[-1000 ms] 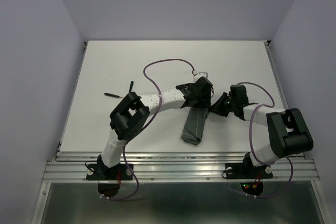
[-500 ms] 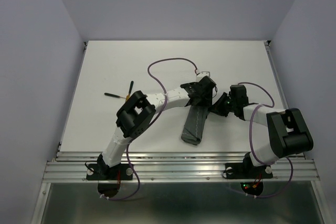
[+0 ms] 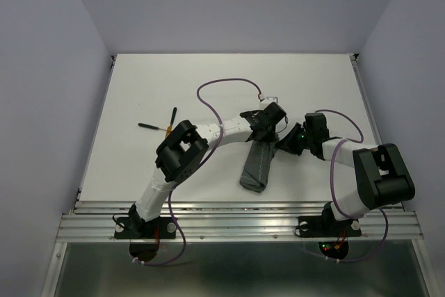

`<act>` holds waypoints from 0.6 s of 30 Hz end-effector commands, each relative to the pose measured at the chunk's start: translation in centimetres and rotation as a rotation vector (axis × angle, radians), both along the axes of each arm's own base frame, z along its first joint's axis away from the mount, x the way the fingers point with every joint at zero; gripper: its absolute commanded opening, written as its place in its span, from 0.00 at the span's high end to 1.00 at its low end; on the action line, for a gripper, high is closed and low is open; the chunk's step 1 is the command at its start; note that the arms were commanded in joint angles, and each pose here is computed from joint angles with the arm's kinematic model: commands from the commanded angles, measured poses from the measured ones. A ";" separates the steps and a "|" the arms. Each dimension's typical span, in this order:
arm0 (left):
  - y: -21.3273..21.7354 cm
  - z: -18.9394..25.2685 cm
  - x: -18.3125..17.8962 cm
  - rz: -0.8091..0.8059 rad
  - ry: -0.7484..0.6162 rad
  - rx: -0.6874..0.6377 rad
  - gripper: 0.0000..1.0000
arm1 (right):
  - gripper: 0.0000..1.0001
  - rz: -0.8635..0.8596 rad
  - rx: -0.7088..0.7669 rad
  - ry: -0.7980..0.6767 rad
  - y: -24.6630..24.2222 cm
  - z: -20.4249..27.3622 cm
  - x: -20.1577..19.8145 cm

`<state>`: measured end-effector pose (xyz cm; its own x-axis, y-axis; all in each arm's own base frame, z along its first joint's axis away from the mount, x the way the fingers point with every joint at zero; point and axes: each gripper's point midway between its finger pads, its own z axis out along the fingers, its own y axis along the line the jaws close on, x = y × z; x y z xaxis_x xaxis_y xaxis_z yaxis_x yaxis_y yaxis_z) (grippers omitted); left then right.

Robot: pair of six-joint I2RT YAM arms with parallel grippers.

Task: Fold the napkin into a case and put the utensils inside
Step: Stuff the top corner of the smaller-rectangle-folded napkin into the folded napkin.

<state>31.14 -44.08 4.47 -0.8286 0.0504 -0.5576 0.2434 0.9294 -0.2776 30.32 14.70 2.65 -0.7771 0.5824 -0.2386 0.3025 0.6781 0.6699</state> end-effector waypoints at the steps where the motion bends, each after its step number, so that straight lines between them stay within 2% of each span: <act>1: -0.8 2.1 0.7 -0.004 -0.039 -0.019 0.83 | 0.87 0.003 0.004 -0.017 0.0 0.1 0.4; 6: -0.8 2.1 0.7 -0.015 -0.040 -0.012 1.00 | 0.87 0.002 0.004 -0.021 0.0 0.2 0.5; 11: -0.8 2.6 0.5 -0.048 -0.043 -0.012 1.00 | 0.87 -0.002 0.006 -0.022 0.0 0.4 0.6; 15: -1.3 3.7 -0.3 -0.140 -0.041 -0.056 1.00 | 0.87 -0.003 0.008 -0.027 0.1 0.5 0.7; 18: -1.8 4.2 -1.9 -0.246 0.012 -0.112 1.00 | 0.88 -0.005 0.010 -0.027 0.1 0.6 0.9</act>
<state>30.53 -44.55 4.60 -0.8271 0.1353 -0.5456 0.3336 0.8994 -0.2826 30.32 14.70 2.65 -0.7768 0.5832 -0.2379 0.3033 0.6774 0.6702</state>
